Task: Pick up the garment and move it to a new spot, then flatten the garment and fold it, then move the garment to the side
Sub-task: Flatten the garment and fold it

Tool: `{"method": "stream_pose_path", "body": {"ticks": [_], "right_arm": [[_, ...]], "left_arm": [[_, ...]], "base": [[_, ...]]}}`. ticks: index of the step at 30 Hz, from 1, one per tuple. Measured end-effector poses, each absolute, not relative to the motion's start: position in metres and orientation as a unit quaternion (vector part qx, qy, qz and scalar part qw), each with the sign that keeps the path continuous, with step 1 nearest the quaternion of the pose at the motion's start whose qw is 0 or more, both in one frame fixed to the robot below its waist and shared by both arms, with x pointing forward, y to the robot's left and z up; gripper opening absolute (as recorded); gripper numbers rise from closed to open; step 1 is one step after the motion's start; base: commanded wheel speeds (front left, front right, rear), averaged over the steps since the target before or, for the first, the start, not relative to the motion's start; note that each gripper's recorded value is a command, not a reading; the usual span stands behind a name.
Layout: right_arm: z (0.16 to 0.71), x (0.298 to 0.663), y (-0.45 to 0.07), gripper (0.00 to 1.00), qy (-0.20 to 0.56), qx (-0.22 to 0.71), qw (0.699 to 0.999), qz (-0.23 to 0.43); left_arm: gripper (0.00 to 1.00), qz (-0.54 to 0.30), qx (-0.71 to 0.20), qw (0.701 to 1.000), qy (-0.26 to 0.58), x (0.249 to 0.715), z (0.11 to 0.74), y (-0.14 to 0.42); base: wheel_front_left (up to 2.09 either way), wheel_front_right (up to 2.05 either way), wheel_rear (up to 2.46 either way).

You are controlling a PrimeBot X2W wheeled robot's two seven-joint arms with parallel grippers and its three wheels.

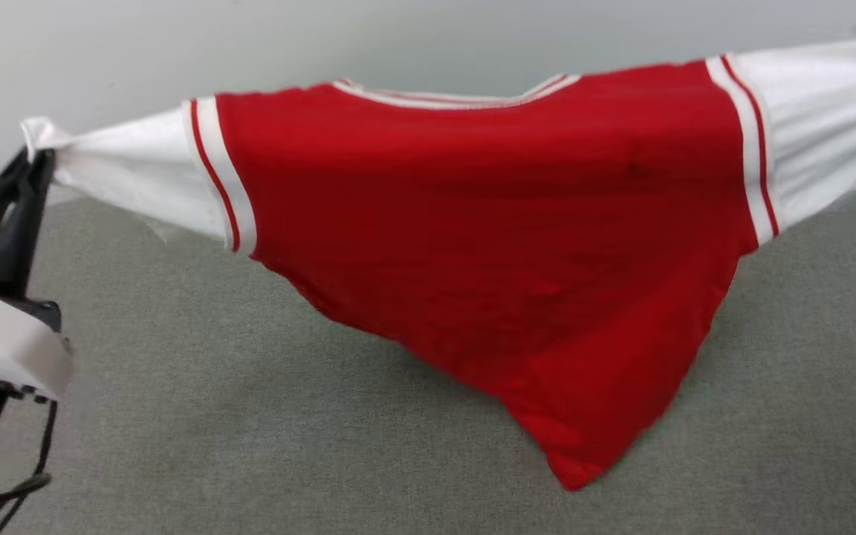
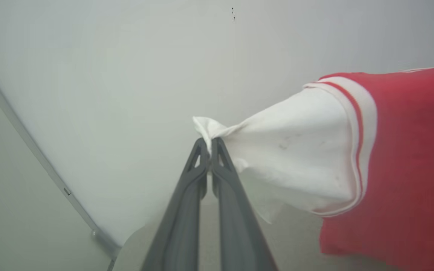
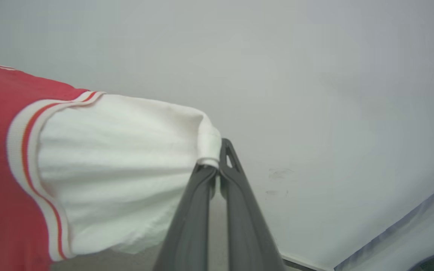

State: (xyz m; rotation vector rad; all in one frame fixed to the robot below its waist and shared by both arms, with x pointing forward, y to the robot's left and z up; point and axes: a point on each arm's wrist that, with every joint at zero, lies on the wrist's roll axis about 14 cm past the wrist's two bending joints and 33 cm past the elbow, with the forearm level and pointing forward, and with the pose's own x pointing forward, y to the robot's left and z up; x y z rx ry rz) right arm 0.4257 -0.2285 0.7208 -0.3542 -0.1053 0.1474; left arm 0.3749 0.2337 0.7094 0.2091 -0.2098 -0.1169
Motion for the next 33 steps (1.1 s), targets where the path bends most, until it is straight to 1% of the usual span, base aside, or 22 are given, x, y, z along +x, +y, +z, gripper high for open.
{"method": "stream_pose_path", "body": {"ticks": [6,11,13,16,21,33], "right_arm": [[0.776,0.424,-0.221,0.00,-0.147,-0.186,0.969,0.072],[0.792,0.439,-0.214,0.00,-0.170,-0.190,0.964,0.077],[0.799,0.448,-0.212,0.00,-0.181,-0.179,0.964,0.078],[0.801,0.466,-0.207,0.00,-0.180,-0.154,0.968,0.086],[0.815,0.500,-0.204,0.00,-0.196,-0.168,0.963,0.080],[0.789,0.620,-0.187,0.00,-0.174,-0.208,0.959,0.077]], "left_arm": [[0.00,-0.042,0.126,0.977,-0.165,0.377,0.758,0.244],[0.00,-0.030,0.141,0.965,-0.217,0.383,0.799,0.248],[0.00,-0.031,0.141,0.964,-0.225,0.391,0.808,0.249],[0.00,-0.035,0.142,0.965,-0.219,0.408,0.814,0.253],[0.00,-0.038,0.151,0.963,-0.221,0.445,0.824,0.261],[0.00,-0.039,0.140,0.968,-0.206,0.565,0.803,0.270]], "base": [[0.00,0.00,0.00],[0.00,0.00,0.00],[0.00,0.00,0.00],[0.00,0.00,0.00],[0.00,0.00,0.00],[0.00,0.00,0.00]]}}
